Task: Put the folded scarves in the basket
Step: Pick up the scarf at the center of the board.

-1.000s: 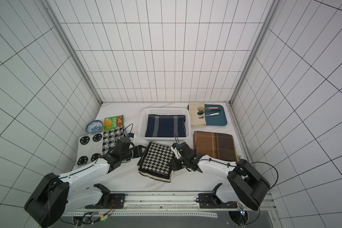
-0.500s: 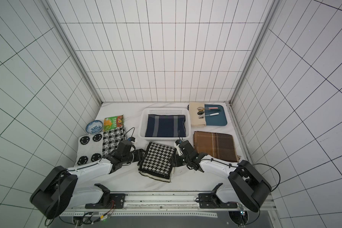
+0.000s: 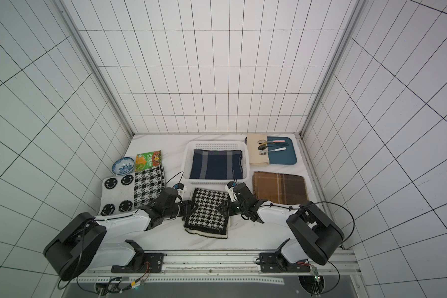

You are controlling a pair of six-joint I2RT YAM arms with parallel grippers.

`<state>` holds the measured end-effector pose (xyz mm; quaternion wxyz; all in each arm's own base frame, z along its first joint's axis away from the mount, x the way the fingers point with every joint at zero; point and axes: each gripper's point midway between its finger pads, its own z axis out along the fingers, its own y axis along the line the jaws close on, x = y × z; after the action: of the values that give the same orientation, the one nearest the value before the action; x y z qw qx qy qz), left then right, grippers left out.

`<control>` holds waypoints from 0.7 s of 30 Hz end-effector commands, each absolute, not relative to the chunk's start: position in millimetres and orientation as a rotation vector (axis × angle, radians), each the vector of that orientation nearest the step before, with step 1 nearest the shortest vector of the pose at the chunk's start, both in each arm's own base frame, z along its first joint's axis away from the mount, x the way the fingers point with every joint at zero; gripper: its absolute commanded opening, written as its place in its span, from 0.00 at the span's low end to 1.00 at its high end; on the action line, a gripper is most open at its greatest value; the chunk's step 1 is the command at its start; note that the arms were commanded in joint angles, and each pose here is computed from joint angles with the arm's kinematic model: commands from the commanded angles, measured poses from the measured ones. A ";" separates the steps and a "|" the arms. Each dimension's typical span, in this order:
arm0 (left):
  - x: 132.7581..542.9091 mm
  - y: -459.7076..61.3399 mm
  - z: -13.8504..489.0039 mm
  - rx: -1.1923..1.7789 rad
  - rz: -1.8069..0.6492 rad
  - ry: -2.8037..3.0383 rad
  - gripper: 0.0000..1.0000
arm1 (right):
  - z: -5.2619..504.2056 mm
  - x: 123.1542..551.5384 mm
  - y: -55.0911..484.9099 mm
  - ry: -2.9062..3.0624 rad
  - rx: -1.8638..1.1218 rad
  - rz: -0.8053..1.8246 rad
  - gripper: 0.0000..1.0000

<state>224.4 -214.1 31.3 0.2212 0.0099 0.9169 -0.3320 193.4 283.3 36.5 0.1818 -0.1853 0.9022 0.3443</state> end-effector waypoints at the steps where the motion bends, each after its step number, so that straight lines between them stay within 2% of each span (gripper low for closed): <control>1: 198.6 -210.6 17.6 0.034 -0.903 2.606 0.46 | 19.7 185.0 267.0 2.650 -0.518 0.889 0.56; 3: 197.1 -209.3 21.5 0.035 -0.897 2.592 0.49 | 19.0 185.2 264.7 2.655 -0.519 0.874 0.57; 8: 201.7 -205.7 29.2 0.030 -0.872 2.554 0.65 | 23.3 183.7 255.3 2.643 -0.504 0.839 0.62; 12: 206.6 -210.5 24.9 0.041 -0.867 2.577 0.69 | 21.9 182.3 242.2 2.657 -0.466 0.776 0.65; 16: 203.0 -218.0 17.2 0.061 -0.905 2.614 0.67 | 12.1 174.1 253.1 2.705 -0.482 0.862 0.65; 21: 198.5 -222.0 16.9 0.071 -0.947 2.616 0.53 | 8.1 169.1 263.8 2.716 -0.498 0.943 0.64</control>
<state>215.9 -226.3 34.3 0.2185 0.0232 0.9131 -0.3434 189.0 276.8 36.2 0.1742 -0.1831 0.9060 0.3395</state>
